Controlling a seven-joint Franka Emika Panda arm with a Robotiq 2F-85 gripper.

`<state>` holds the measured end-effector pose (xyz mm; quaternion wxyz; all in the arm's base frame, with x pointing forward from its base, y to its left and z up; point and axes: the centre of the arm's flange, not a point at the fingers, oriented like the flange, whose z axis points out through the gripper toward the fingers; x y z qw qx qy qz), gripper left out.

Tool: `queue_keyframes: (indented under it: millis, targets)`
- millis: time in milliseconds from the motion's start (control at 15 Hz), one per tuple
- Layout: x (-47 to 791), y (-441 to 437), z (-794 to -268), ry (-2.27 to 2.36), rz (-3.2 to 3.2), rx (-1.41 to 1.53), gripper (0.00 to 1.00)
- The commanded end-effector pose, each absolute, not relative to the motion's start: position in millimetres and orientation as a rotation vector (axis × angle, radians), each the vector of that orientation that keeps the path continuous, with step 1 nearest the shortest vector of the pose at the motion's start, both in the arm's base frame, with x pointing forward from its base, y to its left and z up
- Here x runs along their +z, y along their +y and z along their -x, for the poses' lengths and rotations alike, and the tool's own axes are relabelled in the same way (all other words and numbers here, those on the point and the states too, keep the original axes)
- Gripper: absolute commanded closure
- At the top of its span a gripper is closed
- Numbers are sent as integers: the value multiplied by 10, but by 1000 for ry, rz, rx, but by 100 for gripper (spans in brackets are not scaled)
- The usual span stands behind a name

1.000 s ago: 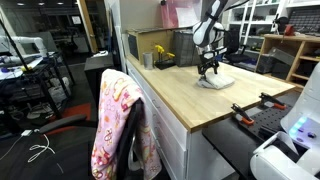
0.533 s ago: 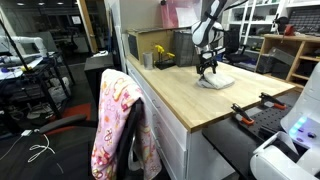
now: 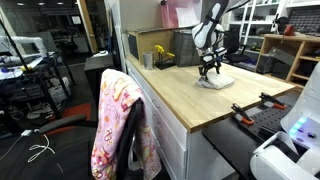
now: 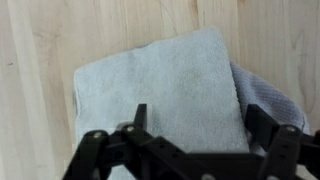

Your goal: Put the white towel on the backrest of the jersey

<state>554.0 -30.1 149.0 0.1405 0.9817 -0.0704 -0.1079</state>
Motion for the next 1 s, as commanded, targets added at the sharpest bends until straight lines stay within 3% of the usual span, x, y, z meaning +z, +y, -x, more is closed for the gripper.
queue_keyframes:
  millis: [0, 133, 200, 800, 867, 933]
  targets:
    - [1364, -220, -5475, -221, -2845, -346, 0]
    - [1253, -227, -5485, -244, -2829, -329, 0]
    - [1211, -270, -5494, -272, -2815, -305, 21]
    - [1197, -423, -5501, -354, -2784, -217, 87]
    - [1228, -408, -5489, -344, -2790, -220, 50]
    - [1244, -393, -5486, -337, -2793, -220, 48]
